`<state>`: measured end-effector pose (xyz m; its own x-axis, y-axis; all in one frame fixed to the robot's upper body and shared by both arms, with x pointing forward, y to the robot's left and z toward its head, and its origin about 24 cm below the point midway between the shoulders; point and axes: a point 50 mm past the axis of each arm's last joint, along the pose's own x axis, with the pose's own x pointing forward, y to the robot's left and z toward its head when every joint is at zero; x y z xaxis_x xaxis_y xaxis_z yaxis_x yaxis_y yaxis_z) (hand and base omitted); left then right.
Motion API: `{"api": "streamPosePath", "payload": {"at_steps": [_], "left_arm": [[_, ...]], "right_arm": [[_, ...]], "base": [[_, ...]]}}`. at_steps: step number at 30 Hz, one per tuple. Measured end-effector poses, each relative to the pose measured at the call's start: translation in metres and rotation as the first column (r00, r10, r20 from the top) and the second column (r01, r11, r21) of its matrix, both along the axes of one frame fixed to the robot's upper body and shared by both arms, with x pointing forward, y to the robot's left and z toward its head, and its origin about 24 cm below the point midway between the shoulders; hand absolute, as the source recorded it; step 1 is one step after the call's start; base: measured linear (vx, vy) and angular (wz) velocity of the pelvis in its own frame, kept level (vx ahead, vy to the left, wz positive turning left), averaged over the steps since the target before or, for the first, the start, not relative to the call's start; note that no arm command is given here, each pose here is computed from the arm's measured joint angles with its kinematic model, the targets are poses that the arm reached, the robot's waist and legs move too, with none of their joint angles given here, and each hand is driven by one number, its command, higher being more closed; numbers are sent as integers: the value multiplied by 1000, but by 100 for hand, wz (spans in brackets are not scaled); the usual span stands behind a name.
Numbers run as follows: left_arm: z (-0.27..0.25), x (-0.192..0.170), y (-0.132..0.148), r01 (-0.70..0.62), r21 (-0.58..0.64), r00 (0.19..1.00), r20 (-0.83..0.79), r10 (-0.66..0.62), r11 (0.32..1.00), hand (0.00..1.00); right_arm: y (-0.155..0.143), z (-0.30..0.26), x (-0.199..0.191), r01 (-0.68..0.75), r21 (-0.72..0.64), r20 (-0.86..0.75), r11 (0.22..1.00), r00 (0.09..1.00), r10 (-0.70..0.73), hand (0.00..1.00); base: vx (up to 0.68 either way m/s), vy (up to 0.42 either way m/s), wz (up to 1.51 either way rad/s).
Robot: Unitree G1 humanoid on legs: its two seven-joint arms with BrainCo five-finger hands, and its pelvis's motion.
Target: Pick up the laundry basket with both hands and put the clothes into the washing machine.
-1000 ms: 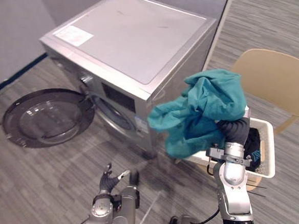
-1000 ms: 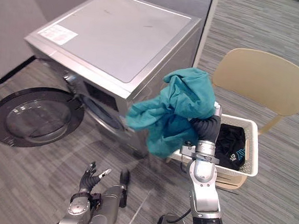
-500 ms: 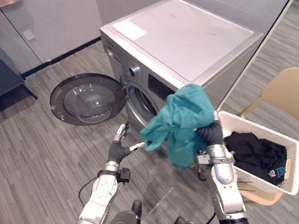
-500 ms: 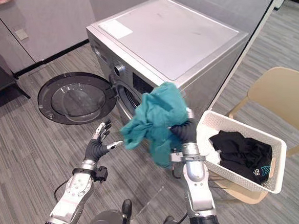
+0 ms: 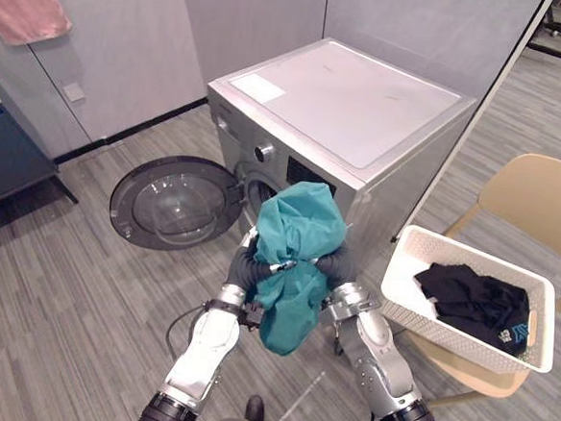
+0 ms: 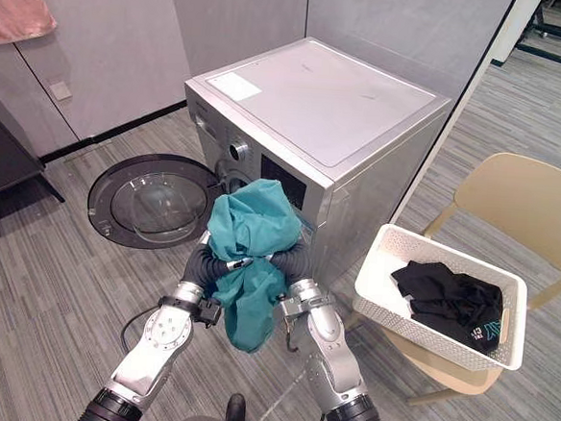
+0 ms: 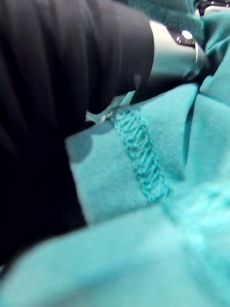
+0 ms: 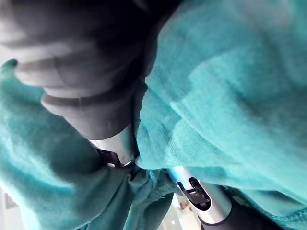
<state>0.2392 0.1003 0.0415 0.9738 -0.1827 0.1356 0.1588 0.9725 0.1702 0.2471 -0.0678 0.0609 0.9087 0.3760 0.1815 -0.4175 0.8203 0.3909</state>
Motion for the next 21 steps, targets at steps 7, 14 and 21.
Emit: {"api": "streamPosePath", "payload": {"at_steps": [7,14,21], "left_arm": [[-3,6,21,-148,-47,989,-21,147,988,100],[-16,-4,39,-266,-85,962,-88,259,960,100],[-31,-20,79,-434,-53,894,-148,423,899,100]], "right_arm": [[6,-10,-11,-54,-17,-30,998,998,53,0],[-8,0,-12,32,-166,82,986,996,-18,0],[-81,5,-13,418,-335,209,844,907,-366,0]], "base": [[8,-17,-2],[6,-6,2],[13,-20,29]]}}
